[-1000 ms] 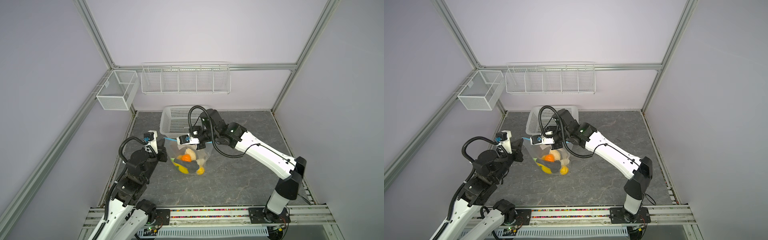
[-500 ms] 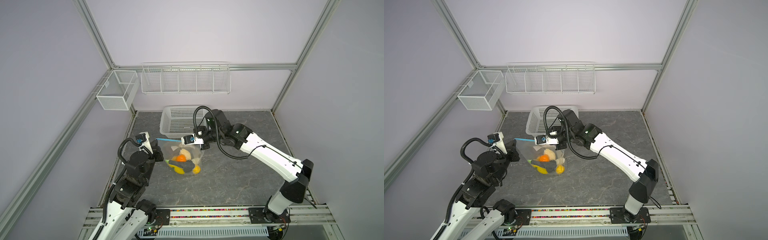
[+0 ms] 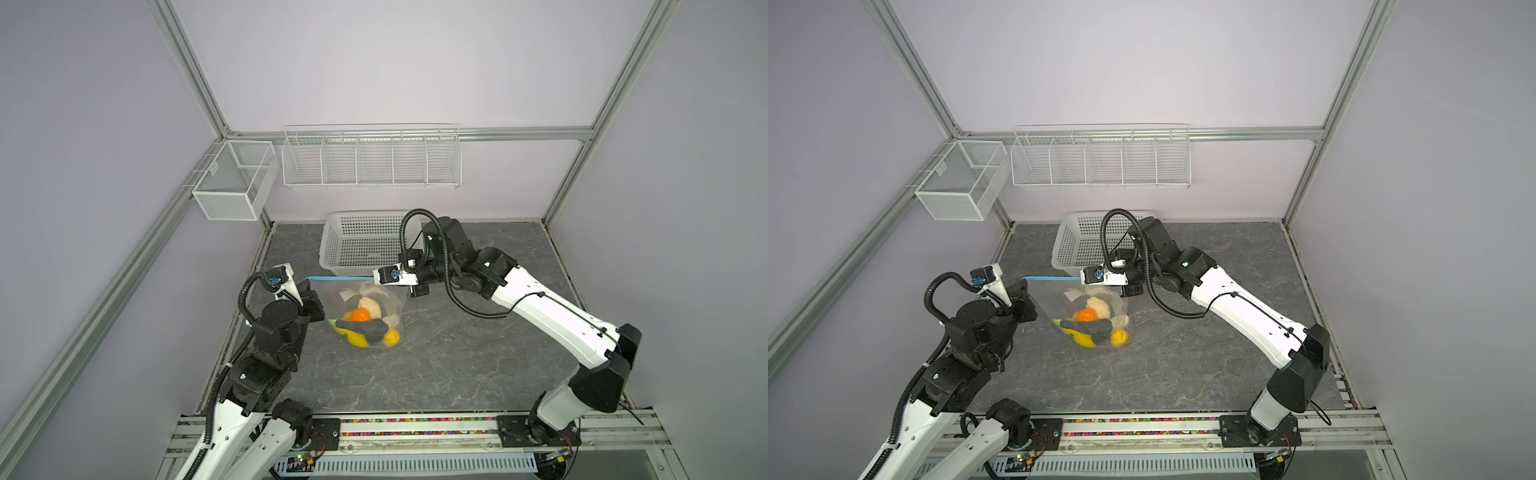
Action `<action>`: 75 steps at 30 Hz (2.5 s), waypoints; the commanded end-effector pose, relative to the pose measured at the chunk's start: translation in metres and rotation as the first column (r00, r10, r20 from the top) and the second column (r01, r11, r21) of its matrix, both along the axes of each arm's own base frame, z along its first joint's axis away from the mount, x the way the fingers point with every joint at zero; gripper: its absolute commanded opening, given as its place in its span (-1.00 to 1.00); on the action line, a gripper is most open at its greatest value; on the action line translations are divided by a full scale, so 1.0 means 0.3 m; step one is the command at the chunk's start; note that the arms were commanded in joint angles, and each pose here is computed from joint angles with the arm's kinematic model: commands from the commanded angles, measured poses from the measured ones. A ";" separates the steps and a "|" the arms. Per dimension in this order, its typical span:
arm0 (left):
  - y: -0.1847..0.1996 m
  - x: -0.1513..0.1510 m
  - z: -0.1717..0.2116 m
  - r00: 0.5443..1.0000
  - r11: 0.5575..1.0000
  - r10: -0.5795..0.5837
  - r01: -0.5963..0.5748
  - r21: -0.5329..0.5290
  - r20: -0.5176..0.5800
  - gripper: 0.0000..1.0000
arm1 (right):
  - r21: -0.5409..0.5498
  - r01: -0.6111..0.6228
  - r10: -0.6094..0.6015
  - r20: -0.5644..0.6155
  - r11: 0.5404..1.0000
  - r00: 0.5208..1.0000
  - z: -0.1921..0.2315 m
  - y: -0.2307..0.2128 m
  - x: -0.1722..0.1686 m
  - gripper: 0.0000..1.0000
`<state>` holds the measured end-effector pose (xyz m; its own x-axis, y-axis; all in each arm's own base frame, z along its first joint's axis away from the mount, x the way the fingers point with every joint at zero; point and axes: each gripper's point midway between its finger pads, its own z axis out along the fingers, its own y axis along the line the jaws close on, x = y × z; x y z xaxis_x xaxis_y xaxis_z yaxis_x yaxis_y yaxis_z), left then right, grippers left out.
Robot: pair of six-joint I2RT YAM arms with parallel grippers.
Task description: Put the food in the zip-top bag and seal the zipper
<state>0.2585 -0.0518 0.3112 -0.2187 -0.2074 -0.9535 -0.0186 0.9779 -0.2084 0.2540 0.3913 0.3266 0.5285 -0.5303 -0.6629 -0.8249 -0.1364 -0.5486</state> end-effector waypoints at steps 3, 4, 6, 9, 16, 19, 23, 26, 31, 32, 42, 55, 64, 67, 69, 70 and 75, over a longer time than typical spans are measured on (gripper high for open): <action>0.086 -0.013 0.033 0.991 0.991 0.133 -0.133 -0.005 0.016 -1.00 | 0.008 0.059 -0.059 0.007 0.998 0.998 0.035 -0.076 0.016 -0.87; 0.087 -0.013 0.034 0.991 0.991 0.134 -0.134 -0.005 0.017 -1.00 | 0.008 0.063 -0.063 0.006 0.998 0.998 0.034 -0.080 0.017 -0.88; 0.089 -0.016 0.037 0.991 0.991 0.135 -0.135 -0.003 0.019 -1.00 | 0.010 0.069 -0.069 0.008 0.998 0.998 0.037 -0.087 0.020 -0.88; 0.091 -0.019 0.040 0.991 0.991 0.135 -0.135 -0.001 0.022 -1.00 | 0.008 0.076 -0.076 0.005 0.997 0.997 0.035 -0.095 0.024 -0.88; 0.088 -0.020 0.034 0.992 0.992 0.126 -0.126 0.017 0.016 -1.00 | 0.006 0.109 -0.109 -0.001 0.994 0.994 0.032 -0.119 0.044 -0.88; 0.082 -0.018 0.036 0.993 0.993 0.115 -0.115 0.027 0.005 -1.00 | 0.010 0.122 -0.122 0.001 0.993 0.993 0.042 -0.131 0.049 -0.87; 0.082 -0.020 0.035 0.994 0.993 0.114 -0.114 0.032 -0.001 -1.00 | 0.017 0.133 -0.133 0.007 0.991 0.991 0.050 -0.142 0.051 -0.88; 0.081 -0.020 0.028 0.994 0.993 0.112 -0.112 0.035 -0.005 -1.00 | 0.015 0.142 -0.142 0.003 0.990 0.990 0.044 -0.149 0.056 -0.87; 0.075 -0.021 0.025 0.995 0.994 0.098 -0.097 0.046 -0.006 -1.00 | 0.014 0.153 -0.153 0.000 0.988 0.988 0.038 -0.156 0.063 -0.87; 0.072 -0.020 0.027 0.996 0.995 0.091 -0.091 0.047 -0.004 -1.00 | 0.014 0.153 -0.153 -0.001 0.988 0.988 0.037 -0.156 0.062 -0.88; -0.010 -0.011 0.049 0.999 0.998 -0.048 0.047 0.040 0.010 -1.00 | 0.028 0.119 -0.119 -0.008 0.992 0.993 0.044 -0.125 0.039 -0.74; -0.118 -0.051 0.154 0.958 0.966 -0.258 0.255 0.037 0.122 -1.00 | 0.005 0.034 -0.033 -0.074 0.999 0.997 0.027 0.041 -0.008 0.12; -0.122 -0.050 0.151 0.956 0.964 -0.266 0.262 0.049 0.121 -1.00 | -0.069 0.094 -0.104 -0.153 0.993 0.983 -0.016 0.099 0.029 -0.24; -0.122 -0.049 0.151 0.956 0.964 -0.265 0.261 0.049 0.123 -1.00 | -0.068 0.092 -0.102 -0.157 0.993 0.982 -0.020 0.110 0.031 -0.51; -0.122 -0.048 0.146 0.956 0.964 -0.266 0.261 0.049 0.121 -1.00 | -0.066 0.092 -0.101 -0.157 0.994 0.982 -0.018 0.113 0.034 -0.67; -0.123 -0.046 0.144 0.957 0.964 -0.265 0.261 0.049 0.121 -1.00 | -0.067 0.092 -0.101 -0.156 0.994 0.982 -0.020 0.114 0.034 -0.73; -0.116 -0.036 0.140 0.962 0.970 -0.245 0.242 0.040 0.118 -1.00 | -0.074 0.087 -0.097 -0.151 0.993 0.984 -0.019 0.110 0.026 -0.88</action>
<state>0.2467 -0.0898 0.3351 -0.1968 -0.1080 -0.9745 0.2515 0.9551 -0.1566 0.2670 0.4232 0.3191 0.3679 -0.6172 -0.6955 -0.9078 -0.0765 -0.4123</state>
